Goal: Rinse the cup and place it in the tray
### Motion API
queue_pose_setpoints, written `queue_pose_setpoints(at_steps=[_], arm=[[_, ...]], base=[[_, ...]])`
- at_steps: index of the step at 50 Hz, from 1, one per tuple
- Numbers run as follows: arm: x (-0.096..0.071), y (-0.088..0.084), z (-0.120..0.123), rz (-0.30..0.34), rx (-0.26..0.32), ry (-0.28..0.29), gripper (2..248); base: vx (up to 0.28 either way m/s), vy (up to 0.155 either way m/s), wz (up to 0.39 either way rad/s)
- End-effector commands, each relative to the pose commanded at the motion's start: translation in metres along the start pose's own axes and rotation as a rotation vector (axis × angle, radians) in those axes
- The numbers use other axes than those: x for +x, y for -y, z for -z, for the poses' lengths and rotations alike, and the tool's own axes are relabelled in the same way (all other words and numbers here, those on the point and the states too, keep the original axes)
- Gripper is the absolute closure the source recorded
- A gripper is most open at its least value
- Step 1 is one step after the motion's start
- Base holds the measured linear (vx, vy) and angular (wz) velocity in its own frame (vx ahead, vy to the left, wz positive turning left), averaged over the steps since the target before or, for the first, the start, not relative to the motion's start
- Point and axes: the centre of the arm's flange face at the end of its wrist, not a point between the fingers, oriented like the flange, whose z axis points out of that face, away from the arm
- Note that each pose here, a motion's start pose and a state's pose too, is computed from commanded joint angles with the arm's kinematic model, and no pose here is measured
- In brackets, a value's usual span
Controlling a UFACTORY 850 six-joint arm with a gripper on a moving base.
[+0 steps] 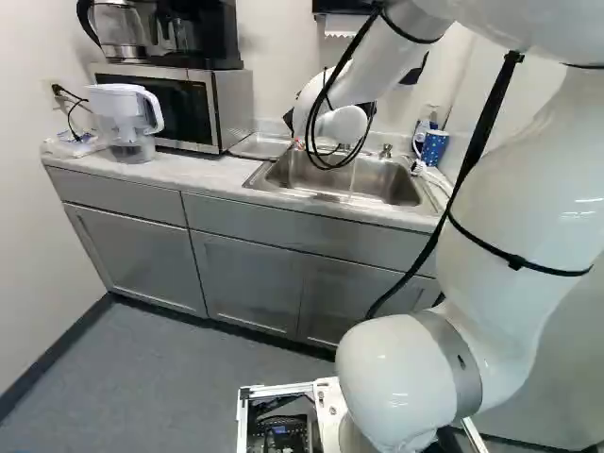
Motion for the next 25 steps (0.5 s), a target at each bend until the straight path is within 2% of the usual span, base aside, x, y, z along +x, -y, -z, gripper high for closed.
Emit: queue_pose_setpoints(at_steps=[25], arm=[[0.0,0.0,0.0,-0.263,0.0,0.0,124]], base=[[0.0,0.0,0.0]])
